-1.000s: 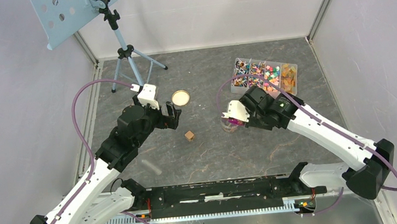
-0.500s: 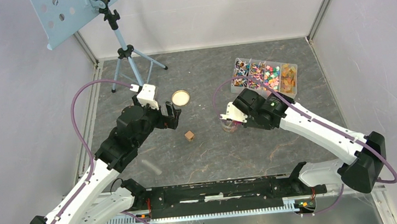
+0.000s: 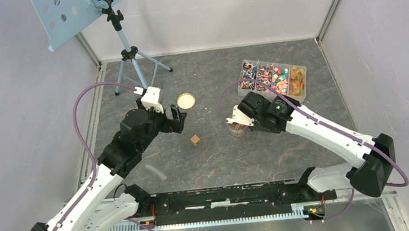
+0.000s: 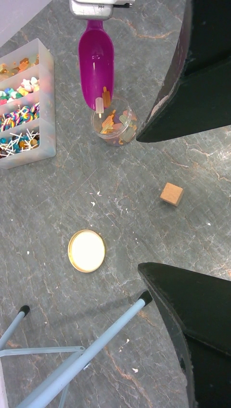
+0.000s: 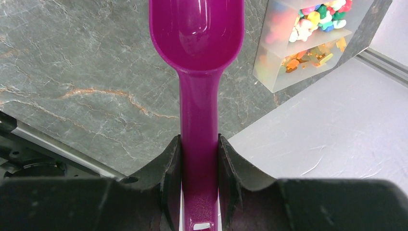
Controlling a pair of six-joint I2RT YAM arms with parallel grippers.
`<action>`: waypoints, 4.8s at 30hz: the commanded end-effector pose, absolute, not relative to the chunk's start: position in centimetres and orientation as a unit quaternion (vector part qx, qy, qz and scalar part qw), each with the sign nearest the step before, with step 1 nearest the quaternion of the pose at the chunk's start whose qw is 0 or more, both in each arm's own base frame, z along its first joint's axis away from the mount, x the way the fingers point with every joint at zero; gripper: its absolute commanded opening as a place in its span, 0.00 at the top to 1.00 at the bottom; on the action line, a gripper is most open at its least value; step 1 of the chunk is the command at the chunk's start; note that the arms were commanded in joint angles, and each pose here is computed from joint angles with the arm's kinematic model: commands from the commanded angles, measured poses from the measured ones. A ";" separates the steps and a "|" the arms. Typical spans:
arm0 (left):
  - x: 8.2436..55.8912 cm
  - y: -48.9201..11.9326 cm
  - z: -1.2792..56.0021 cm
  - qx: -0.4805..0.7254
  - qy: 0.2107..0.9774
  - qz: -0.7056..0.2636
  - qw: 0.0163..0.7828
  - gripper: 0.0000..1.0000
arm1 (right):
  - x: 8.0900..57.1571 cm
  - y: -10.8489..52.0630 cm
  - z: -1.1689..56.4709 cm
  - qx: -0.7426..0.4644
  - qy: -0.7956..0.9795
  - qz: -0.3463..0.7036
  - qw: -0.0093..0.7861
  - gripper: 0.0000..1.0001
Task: Pack the candies
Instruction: Place the fake candies in the packing bottle, then adjust the spatula, then scoop the fake candies from the storage box.
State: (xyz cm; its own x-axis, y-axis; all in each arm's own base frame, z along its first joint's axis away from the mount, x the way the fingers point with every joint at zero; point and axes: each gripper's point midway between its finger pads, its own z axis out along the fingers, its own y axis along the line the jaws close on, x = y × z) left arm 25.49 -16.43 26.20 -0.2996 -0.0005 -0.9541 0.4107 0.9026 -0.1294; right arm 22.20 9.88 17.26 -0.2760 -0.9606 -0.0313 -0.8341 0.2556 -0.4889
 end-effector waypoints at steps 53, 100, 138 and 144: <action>24.9 -26.3 28.3 0.136 0.806 -0.394 0.420 0.30 | 20.8 21.0 28.3 -0.558 0.584 0.084 0.583 1.00; 23.7 -24.2 26.8 -0.012 0.749 -0.614 0.248 0.98 | 19.1 25.2 34.4 -0.482 0.472 0.397 0.623 1.00; 40.3 -32.9 22.5 0.031 0.823 -0.332 0.460 0.20 | 33.8 0.9 30.9 -0.073 0.835 -0.188 0.512 1.00; 44.7 -37.4 19.9 0.037 0.817 -0.337 0.466 0.31 | 35.0 -0.2 30.3 -0.078 0.839 -0.190 0.504 1.00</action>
State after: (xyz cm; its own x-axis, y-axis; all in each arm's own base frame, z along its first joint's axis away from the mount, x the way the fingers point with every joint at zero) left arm 41.06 -34.80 17.73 -0.6582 -0.2225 -0.7192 0.3148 0.7865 -0.5313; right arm 34.11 0.40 29.26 -0.5063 -0.3167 -0.8021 0.0442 0.9194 -0.3909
